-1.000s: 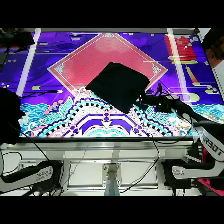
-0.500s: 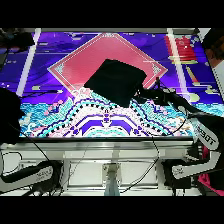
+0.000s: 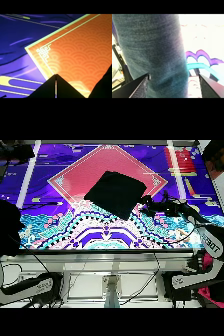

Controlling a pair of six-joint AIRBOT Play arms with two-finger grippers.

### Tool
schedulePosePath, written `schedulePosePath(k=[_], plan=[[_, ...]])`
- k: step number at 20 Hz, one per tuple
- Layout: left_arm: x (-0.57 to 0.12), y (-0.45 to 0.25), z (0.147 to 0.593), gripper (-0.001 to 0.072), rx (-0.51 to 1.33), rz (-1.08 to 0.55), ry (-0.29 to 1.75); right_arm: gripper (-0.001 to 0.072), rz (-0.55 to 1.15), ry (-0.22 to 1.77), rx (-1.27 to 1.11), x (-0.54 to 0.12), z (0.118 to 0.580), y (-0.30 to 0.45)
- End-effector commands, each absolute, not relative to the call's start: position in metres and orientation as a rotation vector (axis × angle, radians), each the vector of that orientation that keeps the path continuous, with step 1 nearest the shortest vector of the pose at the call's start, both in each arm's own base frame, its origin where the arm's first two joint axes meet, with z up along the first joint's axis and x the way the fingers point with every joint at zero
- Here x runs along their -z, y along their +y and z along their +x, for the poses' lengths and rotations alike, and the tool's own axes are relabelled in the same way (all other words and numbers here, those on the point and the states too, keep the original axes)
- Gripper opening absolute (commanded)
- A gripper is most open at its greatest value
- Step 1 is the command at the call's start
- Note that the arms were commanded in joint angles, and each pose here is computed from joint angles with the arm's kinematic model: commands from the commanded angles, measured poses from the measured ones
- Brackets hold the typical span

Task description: Fold the clothes and pants, and hang the long-sleeved shirts on hangers.

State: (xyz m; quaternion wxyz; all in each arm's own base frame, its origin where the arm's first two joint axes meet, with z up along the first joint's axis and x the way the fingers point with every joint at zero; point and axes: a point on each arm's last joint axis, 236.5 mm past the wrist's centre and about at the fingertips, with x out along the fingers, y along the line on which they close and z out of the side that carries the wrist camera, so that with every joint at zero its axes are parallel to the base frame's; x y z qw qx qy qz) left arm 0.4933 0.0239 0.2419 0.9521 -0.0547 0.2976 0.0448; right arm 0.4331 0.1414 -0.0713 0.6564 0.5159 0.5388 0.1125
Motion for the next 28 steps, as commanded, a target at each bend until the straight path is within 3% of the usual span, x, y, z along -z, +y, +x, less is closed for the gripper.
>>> schedulePosePath(k=[1, 12, 18, 19, 22, 23, 24, 28], plan=[[-0.241, 0.024, 0.492, 0.0023, -0.092, -0.111, 0.612, 0.0691, 1.138, 1.230, -0.304, 0.070, 0.428, 0.137], [-0.237, 0.024, 0.489, 0.0023, -0.094, -0.111, 0.630, 0.0686, 1.126, 1.349, -0.467, 0.087, 0.452, 0.181], [-0.237, 0.024, 0.490, 0.0023, -0.093, -0.111, 0.630, 0.0673, 0.998, 1.373, -0.575, 0.085, 0.447, 0.228], [-0.237, 0.024, 0.490, 0.0023, -0.093, -0.111, 0.630, 0.0627, 0.977, 1.359, -0.558, 0.090, 0.451, 0.229], [-0.237, 0.024, 0.490, 0.0023, -0.093, -0.111, 0.630, 0.0334, 0.990, 1.335, -0.512, 0.095, 0.461, 0.231], [-0.237, 0.024, 0.490, 0.0023, -0.093, -0.111, 0.630, 0.0119, 0.994, 1.335, -0.510, 0.094, 0.461, 0.231], [-0.237, 0.024, 0.490, 0.0023, -0.093, -0.111, 0.630, 0.0036, 1.005, 1.333, -0.504, 0.094, 0.462, 0.229], [-0.237, 0.024, 0.490, 0.0023, -0.094, -0.111, 0.631, 0.0032, 1.038, 1.271, -0.464, 0.082, 0.479, 0.195]])
